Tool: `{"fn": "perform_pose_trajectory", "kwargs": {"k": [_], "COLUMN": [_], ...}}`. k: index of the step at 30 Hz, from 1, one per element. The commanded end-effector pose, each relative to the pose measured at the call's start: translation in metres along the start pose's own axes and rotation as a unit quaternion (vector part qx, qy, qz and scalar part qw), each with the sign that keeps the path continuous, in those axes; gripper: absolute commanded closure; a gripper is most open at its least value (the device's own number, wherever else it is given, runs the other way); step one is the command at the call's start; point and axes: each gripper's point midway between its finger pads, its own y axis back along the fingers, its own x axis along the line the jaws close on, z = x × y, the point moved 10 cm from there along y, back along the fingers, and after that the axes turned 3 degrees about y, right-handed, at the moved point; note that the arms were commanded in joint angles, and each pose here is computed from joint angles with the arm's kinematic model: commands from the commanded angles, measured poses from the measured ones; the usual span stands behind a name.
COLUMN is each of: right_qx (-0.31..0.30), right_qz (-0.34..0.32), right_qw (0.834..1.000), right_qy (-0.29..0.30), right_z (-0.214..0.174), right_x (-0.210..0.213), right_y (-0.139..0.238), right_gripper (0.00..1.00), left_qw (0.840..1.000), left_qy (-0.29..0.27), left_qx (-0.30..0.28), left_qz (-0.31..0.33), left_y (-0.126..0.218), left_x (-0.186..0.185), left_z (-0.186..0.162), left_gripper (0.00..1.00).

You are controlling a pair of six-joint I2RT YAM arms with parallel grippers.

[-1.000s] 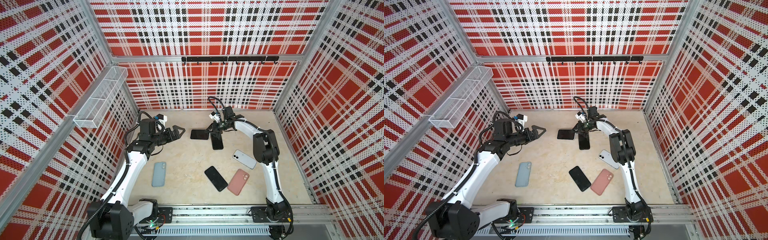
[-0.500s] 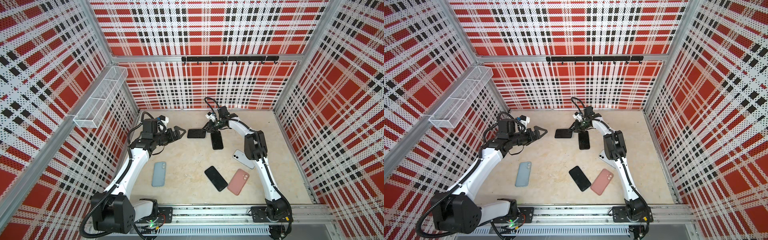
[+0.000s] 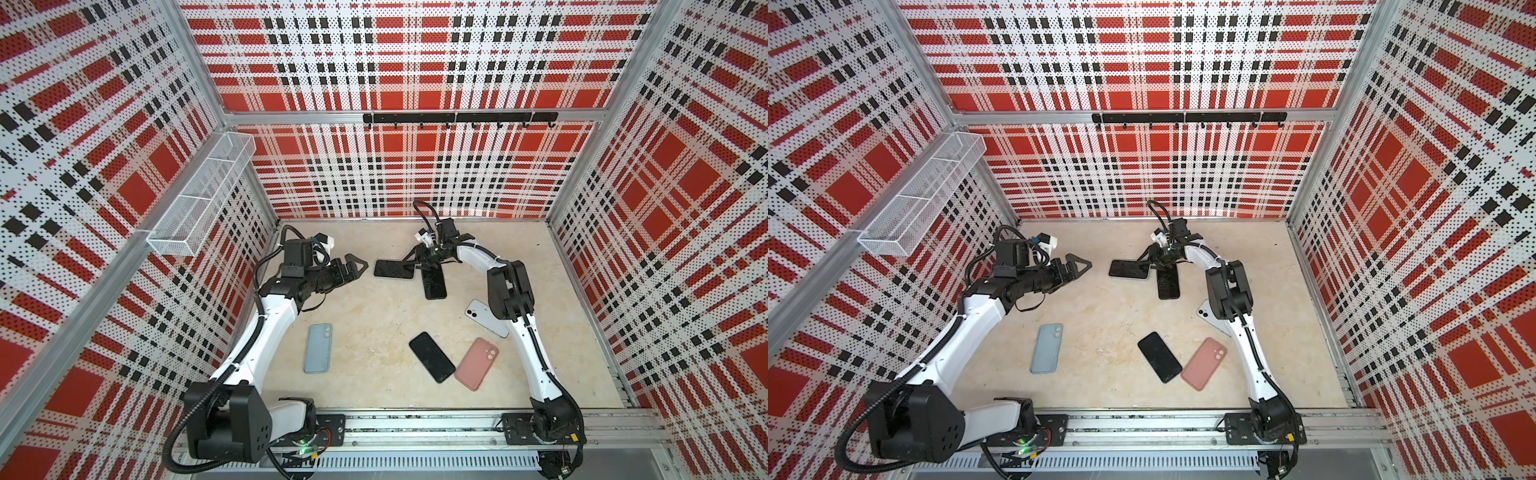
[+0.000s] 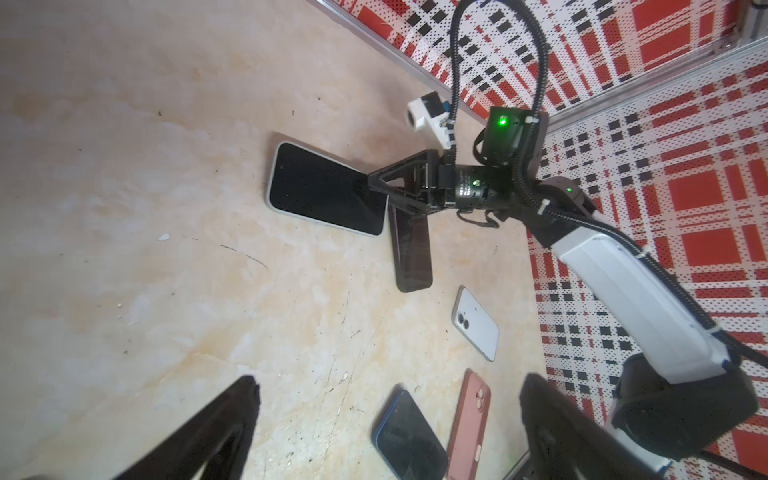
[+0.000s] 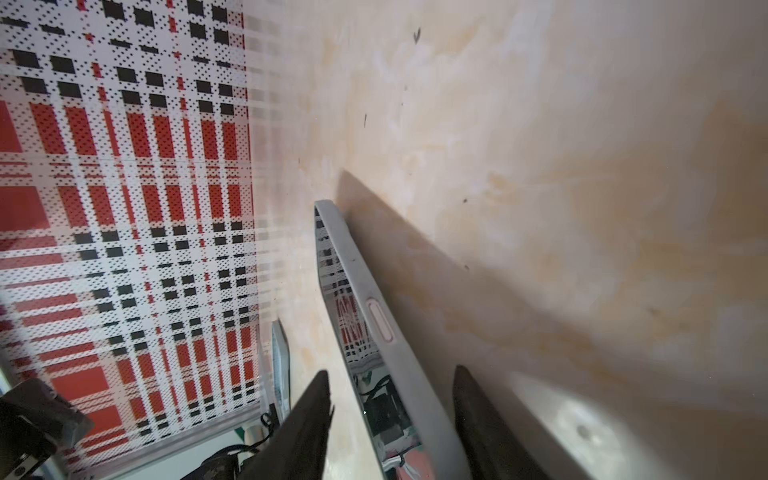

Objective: Put the phone into the phone case

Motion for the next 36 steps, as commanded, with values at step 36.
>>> {"fn": "perform_pose_trajectory", "kwargs": {"k": [36], "right_qx": [-0.19], "right_qz": [-0.314], "right_qw": [0.907], "right_qy": [0.206], "right_z": [-0.234], "right_x": [0.131], "right_y": [0.26], "right_gripper": [0.2], "left_qw": [0.996], "left_qy": [-0.074], "left_qx": [-0.032], "left_qz": [-0.028], "left_y": [0.04], "left_x": [-0.038], "left_z": [-0.061], "left_gripper": [0.01]}}
